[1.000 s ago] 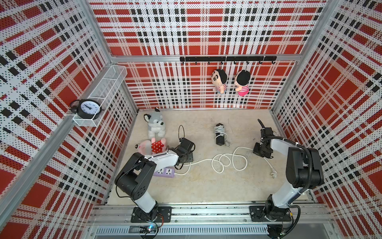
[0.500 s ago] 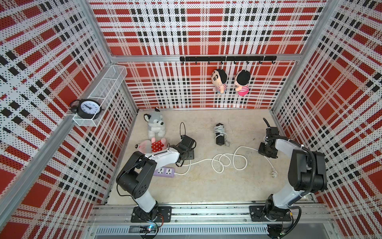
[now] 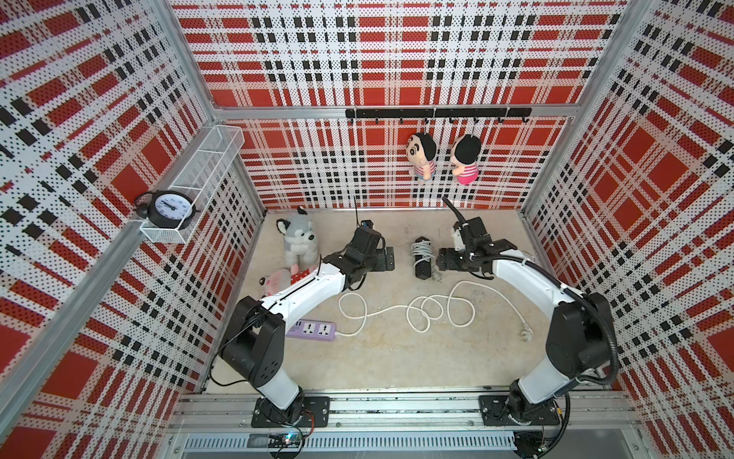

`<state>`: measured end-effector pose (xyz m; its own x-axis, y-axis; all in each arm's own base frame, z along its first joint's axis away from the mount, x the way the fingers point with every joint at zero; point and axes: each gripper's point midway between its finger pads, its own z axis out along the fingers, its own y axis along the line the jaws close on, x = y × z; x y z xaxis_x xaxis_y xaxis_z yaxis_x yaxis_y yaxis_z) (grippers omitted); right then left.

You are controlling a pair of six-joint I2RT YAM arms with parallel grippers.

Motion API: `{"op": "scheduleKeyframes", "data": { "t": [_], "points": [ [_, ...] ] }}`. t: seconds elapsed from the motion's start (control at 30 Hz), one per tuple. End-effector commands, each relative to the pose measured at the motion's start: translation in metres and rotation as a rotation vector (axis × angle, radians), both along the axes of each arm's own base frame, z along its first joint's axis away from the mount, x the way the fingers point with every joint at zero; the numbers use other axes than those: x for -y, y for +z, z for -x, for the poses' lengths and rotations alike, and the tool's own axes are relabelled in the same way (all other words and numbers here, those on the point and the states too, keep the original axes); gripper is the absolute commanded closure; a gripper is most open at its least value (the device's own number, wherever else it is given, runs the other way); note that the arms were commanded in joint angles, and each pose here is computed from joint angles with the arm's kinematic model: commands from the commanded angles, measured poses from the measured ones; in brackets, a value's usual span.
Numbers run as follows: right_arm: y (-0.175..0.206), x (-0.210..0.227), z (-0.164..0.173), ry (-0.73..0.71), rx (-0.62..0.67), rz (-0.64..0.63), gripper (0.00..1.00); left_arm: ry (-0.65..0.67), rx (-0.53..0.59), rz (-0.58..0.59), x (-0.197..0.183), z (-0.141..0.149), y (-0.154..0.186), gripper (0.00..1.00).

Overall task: Unwrap the cord wrapped around the power strip
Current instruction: Pick up the power strip from the center of the board.

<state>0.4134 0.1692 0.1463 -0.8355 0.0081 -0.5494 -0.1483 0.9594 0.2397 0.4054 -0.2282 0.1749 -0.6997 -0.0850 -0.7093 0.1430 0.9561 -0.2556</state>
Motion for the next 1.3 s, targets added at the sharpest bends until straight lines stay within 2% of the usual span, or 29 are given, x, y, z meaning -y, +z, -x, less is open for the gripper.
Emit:
{"op": "scheduleKeyframes", "data": {
  "t": [0.0, 0.13, 0.23, 0.33, 0.47, 0.57, 0.63, 0.77, 0.93, 1.03, 1.2, 1.27],
  "points": [
    [0.000, -0.029, -0.030, 0.040, 0.053, -0.089, 0.15, 0.002, 0.015, 0.016, -0.008, 0.004, 0.013, 0.02],
    [-0.024, -0.055, -0.036, 0.102, -0.005, -0.142, 0.20, 0.021, 0.019, 0.063, -0.017, 0.008, 0.015, 0.02],
    [-0.041, -0.046, -0.039, 0.084, -0.035, -0.079, 0.27, 0.033, 0.027, 0.089, -0.025, 0.010, 0.019, 0.01],
    [-0.054, -0.046, -0.040, 0.089, -0.064, -0.066, 0.28, 0.032, 0.029, 0.114, -0.028, 0.009, 0.019, 0.00],
    [-0.067, -0.047, -0.040, 0.093, -0.099, -0.057, 0.17, 0.028, 0.021, 0.133, -0.027, 0.009, 0.015, 0.00],
    [-0.076, -0.049, -0.041, 0.098, -0.115, -0.055, 0.03, 0.023, 0.021, 0.149, -0.025, 0.011, 0.013, 0.00],
    [-0.084, -0.051, -0.043, 0.104, -0.131, -0.062, 0.03, 0.022, 0.021, 0.157, -0.025, 0.011, 0.013, 0.00],
    [-0.091, -0.059, -0.046, 0.116, -0.147, -0.088, 0.13, 0.021, 0.020, 0.161, -0.024, 0.012, 0.013, 0.00],
    [-0.090, -0.062, -0.047, 0.136, -0.139, -0.103, 0.36, 0.015, 0.030, 0.180, -0.022, 0.011, 0.018, 0.01],
    [-0.084, -0.063, -0.046, 0.165, -0.121, -0.094, 0.42, 0.012, 0.043, 0.213, -0.021, 0.007, 0.025, 0.01],
    [-0.056, -0.066, -0.042, 0.300, 0.022, -0.069, 0.65, -0.002, 0.063, 0.345, -0.018, -0.002, 0.042, 0.02],
    [-0.047, -0.065, -0.038, 0.370, 0.087, -0.042, 0.68, -0.017, 0.068, 0.406, -0.017, -0.005, 0.048, 0.02]
  ]
}}
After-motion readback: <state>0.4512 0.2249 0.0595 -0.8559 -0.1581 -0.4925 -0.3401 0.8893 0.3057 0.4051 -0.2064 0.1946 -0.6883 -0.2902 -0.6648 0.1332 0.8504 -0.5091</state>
